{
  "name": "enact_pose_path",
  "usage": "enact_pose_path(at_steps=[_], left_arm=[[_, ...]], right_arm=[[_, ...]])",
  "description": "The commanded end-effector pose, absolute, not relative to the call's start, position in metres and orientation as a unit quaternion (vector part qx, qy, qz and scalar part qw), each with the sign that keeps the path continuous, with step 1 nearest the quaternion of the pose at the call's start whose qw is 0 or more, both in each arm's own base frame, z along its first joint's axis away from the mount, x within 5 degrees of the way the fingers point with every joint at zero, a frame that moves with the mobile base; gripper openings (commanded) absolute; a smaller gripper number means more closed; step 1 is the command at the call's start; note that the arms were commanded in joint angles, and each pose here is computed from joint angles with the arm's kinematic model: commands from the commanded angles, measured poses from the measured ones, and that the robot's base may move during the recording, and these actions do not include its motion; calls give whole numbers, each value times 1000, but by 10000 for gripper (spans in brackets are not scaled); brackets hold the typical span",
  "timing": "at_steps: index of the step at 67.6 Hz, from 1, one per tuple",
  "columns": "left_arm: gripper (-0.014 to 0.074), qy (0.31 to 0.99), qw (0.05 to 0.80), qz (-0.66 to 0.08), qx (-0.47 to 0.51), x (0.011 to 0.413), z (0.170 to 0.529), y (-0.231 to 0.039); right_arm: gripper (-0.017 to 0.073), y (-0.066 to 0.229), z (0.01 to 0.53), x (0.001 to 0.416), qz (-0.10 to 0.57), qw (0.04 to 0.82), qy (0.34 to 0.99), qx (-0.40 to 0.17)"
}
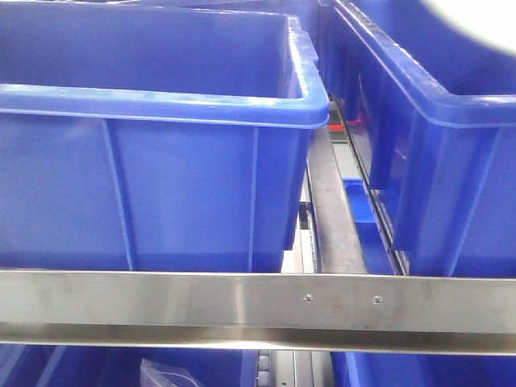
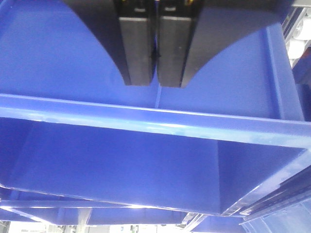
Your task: Place green plate on second shelf with right arm
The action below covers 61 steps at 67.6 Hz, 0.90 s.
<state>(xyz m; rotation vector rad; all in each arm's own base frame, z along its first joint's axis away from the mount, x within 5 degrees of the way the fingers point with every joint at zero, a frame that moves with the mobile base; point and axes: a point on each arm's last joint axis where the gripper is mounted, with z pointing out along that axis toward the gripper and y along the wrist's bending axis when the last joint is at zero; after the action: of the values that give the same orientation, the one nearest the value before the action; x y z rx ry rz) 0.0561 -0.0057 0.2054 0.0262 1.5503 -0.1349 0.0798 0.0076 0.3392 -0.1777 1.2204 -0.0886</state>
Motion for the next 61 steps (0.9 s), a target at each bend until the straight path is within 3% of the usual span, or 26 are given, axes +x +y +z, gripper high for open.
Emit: enact_pose_path(at_steps=[1, 10, 17, 25, 37, 53, 57, 61], left_arm=[[131, 678, 732, -66, 11, 56, 200, -6], [131, 678, 732, -66, 11, 56, 200, -6], [131, 678, 732, -66, 11, 56, 200, -6], [131, 678, 732, -66, 11, 56, 200, -6], [131, 678, 732, -66, 11, 56, 200, -6], [131, 678, 732, -66, 11, 56, 200, -6], [131, 678, 732, -66, 11, 56, 200, -6], [131, 678, 732, -66, 11, 56, 200, -6]], right_arm=[[57, 3, 377, 88, -57, 868, 491, -48], [57, -17, 391, 120, -78, 858, 504, 60], [57, -29, 394, 147, -119, 833, 532, 92], [57, -32, 389, 177, -140, 803, 573, 78], [78, -29, 369, 216, -115, 744, 656, 53], [425, -21, 358, 218, -79, 700, 709, 28], [403, -19, 359, 215, -71, 695, 715, 23], [303, -16, 361, 207, -58, 689, 723, 13]])
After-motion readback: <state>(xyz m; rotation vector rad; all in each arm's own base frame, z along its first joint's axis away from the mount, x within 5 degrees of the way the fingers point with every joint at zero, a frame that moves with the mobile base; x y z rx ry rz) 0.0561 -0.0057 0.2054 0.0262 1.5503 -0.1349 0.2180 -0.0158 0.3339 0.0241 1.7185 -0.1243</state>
